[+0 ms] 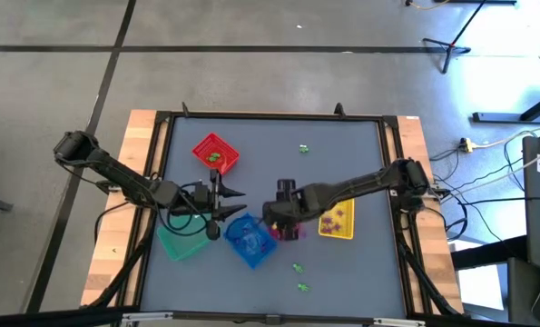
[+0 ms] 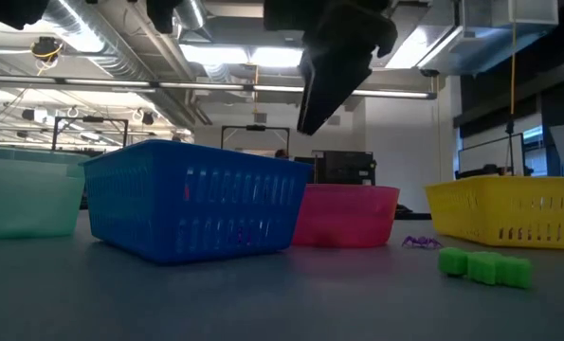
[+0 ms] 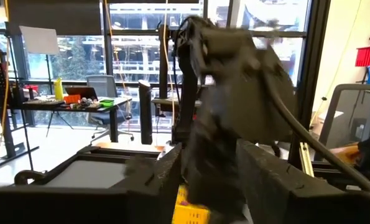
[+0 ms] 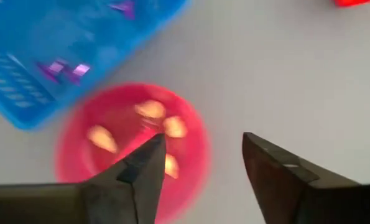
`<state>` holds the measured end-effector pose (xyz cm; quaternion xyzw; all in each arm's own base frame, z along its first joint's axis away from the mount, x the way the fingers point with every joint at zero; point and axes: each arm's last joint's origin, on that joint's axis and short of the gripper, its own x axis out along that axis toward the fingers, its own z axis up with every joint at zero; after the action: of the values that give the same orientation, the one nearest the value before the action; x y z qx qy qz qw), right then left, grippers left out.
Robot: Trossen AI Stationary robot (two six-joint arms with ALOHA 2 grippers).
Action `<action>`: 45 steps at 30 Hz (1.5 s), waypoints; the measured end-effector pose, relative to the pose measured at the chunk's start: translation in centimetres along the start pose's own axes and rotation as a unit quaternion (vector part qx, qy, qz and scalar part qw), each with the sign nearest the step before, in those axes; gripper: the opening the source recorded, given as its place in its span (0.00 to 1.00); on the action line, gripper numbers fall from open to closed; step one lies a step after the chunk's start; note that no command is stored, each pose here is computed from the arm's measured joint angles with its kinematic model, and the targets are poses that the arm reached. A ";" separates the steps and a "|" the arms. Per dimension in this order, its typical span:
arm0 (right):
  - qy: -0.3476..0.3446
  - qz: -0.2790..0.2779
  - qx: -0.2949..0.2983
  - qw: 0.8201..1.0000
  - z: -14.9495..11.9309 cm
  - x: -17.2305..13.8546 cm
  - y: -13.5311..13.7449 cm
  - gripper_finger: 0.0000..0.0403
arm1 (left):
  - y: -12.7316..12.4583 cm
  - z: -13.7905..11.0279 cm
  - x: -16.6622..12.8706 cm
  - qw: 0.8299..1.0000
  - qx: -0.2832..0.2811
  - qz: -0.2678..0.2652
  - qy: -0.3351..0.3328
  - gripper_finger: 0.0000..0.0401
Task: Sort Halloween decoration
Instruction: Put the green skeleton toy into the red bin
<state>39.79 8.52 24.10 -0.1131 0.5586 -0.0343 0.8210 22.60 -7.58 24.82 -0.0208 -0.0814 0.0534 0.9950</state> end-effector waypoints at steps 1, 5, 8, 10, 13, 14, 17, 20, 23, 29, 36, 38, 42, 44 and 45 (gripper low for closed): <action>0.007 -0.007 -0.006 1.000 0.1 -0.5 -0.6 0.54 | 0.0 0.0 0.0 1.000 0.001 0.000 0.002 0.35; 0.023 -0.037 -0.036 0.998 -0.4 -2.4 -3.7 0.56 | 0.0 -0.1 0.0 1.000 0.002 0.000 0.003 0.34; 0.024 -0.050 -0.043 0.998 -1.2 -3.3 -6.8 0.55 | 0.0 -0.1 0.0 1.000 0.003 0.000 0.006 0.34; 0.034 -0.060 -0.033 0.997 -2.2 -3.3 -9.2 0.55 | 0.0 -0.1 0.0 1.000 0.004 0.001 0.006 0.34; 0.059 -0.063 -0.003 0.996 -4.0 -2.4 -12.8 0.55 | 0.0 -0.2 0.0 1.000 0.005 0.003 0.008 0.34; 0.068 -0.056 0.007 0.996 -4.6 -2.0 -13.9 0.55 | 0.0 -0.2 0.0 1.000 0.005 0.004 0.008 0.34; 0.084 -0.029 0.031 0.996 -6.3 -0.9 -17.1 0.55 | 0.1 -0.2 0.0 1.000 0.005 0.014 0.008 0.34; 0.084 -0.007 0.045 0.995 -8.0 0.3 -19.5 0.55 | 0.1 -0.2 0.0 1.000 0.007 0.020 0.011 0.34; 0.095 0.003 0.060 0.994 -9.8 1.4 -21.3 0.55 | 0.2 -0.4 0.0 0.999 0.011 0.027 0.018 0.34; 0.084 -0.012 0.093 0.992 -12.4 3.9 -23.2 0.55 | 0.2 -0.6 0.0 0.999 0.016 0.027 0.027 0.34; 0.047 -0.030 0.100 0.993 -13.7 6.1 -23.2 0.55 | 0.2 -0.6 0.0 0.999 0.016 0.027 0.029 0.34; 0.044 -0.029 0.085 0.995 -13.9 6.4 -23.0 0.55 | 0.2 -0.6 0.0 0.999 0.016 0.027 0.029 0.34; 0.038 -0.027 0.063 0.997 -14.2 7.0 -22.8 0.55 | 0.2 -0.6 0.0 0.999 0.016 0.027 0.029 0.34; 0.033 -0.030 0.063 0.997 -14.4 7.2 -22.7 0.55 | 0.2 -0.6 0.0 0.999 0.016 0.027 0.029 0.34; 0.028 -0.033 0.063 0.997 -14.4 7.4 -22.7 0.55 | 0.2 -0.6 0.0 0.999 0.017 0.027 0.029 0.34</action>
<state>30.78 -17.03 17.41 -0.0790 0.5743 -0.0995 0.8087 22.67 -7.44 24.22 -0.0080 -0.0507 0.0814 0.9954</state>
